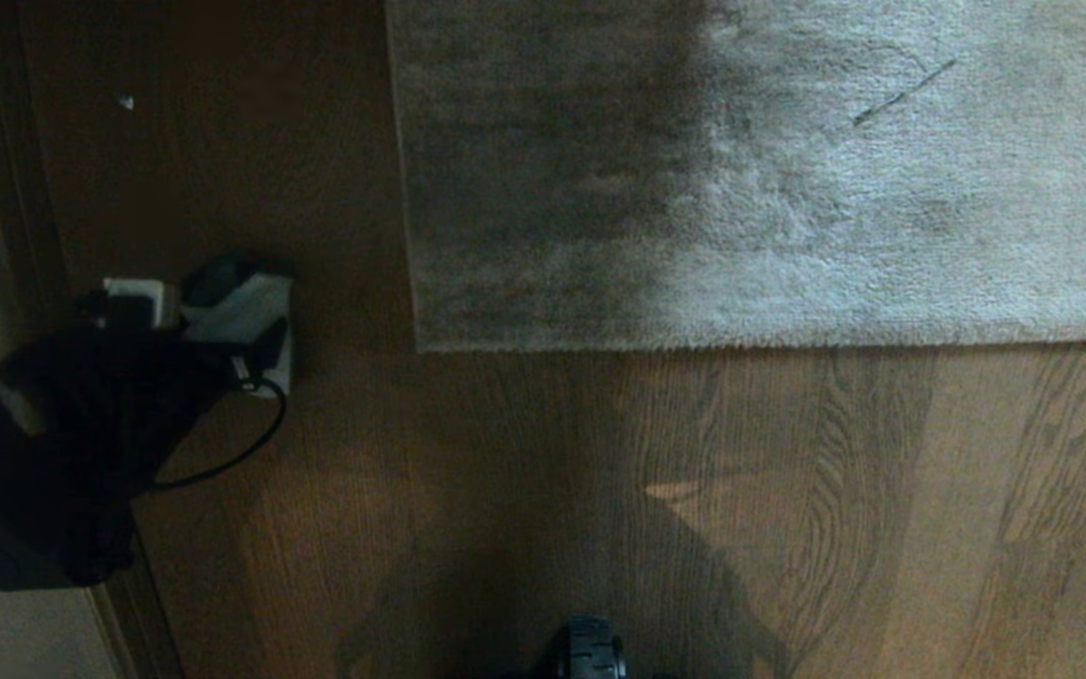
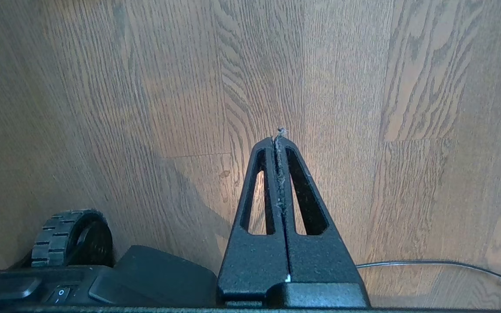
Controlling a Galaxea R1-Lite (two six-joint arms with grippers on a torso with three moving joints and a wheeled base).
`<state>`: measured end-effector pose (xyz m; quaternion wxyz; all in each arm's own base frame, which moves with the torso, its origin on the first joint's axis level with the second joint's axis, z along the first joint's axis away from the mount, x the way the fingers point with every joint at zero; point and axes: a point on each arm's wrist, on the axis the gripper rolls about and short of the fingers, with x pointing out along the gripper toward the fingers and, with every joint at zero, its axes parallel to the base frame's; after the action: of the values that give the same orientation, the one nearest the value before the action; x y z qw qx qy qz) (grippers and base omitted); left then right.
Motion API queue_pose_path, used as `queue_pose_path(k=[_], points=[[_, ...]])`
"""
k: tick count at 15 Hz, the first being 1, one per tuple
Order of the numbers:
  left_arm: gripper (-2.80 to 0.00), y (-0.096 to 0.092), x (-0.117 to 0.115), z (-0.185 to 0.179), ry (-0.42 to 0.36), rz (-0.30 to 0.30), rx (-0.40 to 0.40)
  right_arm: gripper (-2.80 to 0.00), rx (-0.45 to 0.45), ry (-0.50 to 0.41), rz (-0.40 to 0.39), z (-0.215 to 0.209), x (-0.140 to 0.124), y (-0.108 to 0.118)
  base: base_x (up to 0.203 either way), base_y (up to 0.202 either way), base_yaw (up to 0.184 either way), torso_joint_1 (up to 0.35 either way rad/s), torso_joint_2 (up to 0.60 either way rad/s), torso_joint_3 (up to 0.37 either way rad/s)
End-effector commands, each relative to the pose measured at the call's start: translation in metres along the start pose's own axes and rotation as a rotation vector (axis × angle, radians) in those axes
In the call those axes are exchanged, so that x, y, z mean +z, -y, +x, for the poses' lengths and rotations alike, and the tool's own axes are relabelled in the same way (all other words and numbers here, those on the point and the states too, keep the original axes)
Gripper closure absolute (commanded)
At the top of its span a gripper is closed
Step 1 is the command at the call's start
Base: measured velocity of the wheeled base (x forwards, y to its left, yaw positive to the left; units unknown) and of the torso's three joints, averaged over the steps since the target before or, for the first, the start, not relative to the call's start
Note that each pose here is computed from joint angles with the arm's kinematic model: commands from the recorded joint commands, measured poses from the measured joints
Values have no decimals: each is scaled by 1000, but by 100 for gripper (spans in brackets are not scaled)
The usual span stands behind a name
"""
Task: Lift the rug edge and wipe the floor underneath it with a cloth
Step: Pick up the rag
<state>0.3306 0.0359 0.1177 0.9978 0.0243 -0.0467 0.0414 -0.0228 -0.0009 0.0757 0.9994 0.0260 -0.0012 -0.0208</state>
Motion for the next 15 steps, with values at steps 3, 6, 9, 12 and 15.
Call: queue_pose_path(k=[3, 6, 9, 12, 15], points=[[0, 0, 4, 0, 43, 2, 1, 0, 0, 2, 0, 0, 0, 0, 0, 0, 0, 0, 0, 0], [0, 0, 3, 0, 40, 0, 4, 0, 0, 2, 0, 0, 0, 0, 0, 0, 0, 0, 0, 0], [0, 0, 3, -1, 36, 0, 4, 0, 0, 0, 0, 0, 0, 0, 0, 0, 0, 0, 0, 0], [0, 0, 2, -1, 34, 2, 2, 0, 0, 0, 0, 0, 0, 0, 0, 0, 0, 0, 0, 0], [0, 0, 2, -2, 32, 2, 2, 0, 0, 0, 0, 0, 0, 0, 0, 0, 0, 0, 0, 0]])
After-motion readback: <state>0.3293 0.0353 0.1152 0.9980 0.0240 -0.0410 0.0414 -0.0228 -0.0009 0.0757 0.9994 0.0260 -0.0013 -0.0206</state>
